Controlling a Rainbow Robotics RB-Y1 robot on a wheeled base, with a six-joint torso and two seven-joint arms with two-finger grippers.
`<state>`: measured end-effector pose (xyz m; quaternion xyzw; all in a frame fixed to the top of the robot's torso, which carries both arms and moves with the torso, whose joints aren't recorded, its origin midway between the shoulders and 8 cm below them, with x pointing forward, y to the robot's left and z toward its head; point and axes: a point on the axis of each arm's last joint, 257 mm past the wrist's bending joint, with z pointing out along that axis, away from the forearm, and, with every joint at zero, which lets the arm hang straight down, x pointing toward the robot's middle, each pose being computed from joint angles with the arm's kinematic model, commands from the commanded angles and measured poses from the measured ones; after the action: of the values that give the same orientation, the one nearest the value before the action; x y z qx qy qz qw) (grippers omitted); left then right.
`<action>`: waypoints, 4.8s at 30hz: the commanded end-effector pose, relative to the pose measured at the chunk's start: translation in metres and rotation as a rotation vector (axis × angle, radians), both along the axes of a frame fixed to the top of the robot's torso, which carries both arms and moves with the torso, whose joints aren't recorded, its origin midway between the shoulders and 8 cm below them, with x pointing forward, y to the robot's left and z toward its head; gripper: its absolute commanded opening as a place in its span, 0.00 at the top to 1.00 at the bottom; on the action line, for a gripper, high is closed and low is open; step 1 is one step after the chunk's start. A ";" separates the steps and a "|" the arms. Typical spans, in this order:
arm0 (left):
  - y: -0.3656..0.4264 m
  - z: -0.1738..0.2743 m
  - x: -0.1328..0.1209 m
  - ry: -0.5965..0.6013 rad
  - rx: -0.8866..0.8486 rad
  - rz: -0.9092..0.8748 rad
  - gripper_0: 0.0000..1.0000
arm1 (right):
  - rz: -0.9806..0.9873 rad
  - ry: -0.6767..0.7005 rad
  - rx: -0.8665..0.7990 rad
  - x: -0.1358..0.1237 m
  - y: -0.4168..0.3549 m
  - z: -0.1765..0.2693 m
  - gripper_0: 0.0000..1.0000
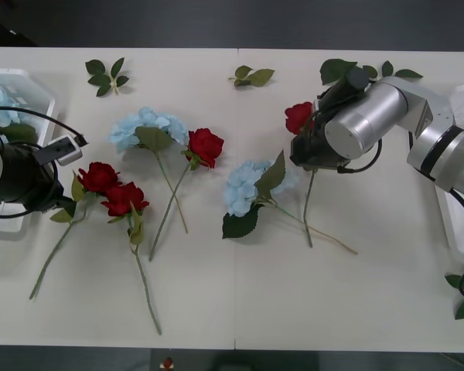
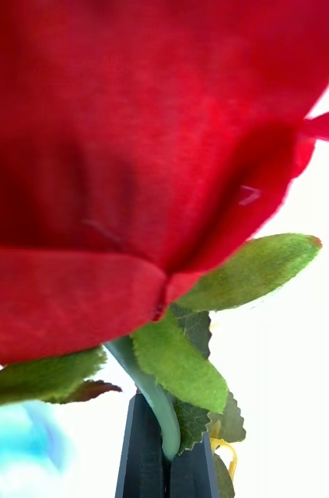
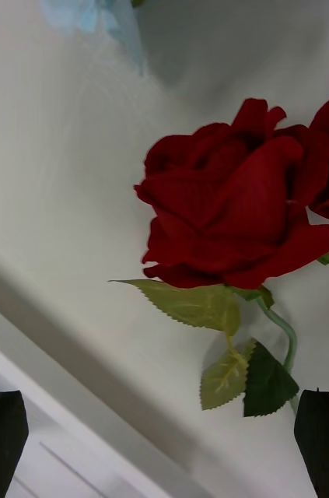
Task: Put the red flowers into the right box and the blue flowers into the left box
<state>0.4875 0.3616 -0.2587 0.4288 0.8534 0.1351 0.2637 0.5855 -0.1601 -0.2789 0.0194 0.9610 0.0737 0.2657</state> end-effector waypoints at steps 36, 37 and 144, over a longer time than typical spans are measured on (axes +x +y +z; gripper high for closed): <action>-0.019 -0.077 0.012 -0.012 -0.189 0.131 0.37 | 0.109 0.039 -0.669 -0.004 -0.361 0.165 1.00; -0.019 -0.076 0.013 -0.013 -0.187 0.130 0.52 | 0.098 0.057 -0.671 -0.009 -0.369 0.159 1.00; -0.414 0.246 -0.007 0.110 -1.921 -0.093 1.00 | 1.017 -0.309 0.333 -0.152 0.083 0.143 0.00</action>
<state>0.4903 -0.0351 -0.0373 0.0499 0.6074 -0.6390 0.4693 0.4389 -0.0829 -0.1347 -0.4263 0.7692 0.3386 0.3346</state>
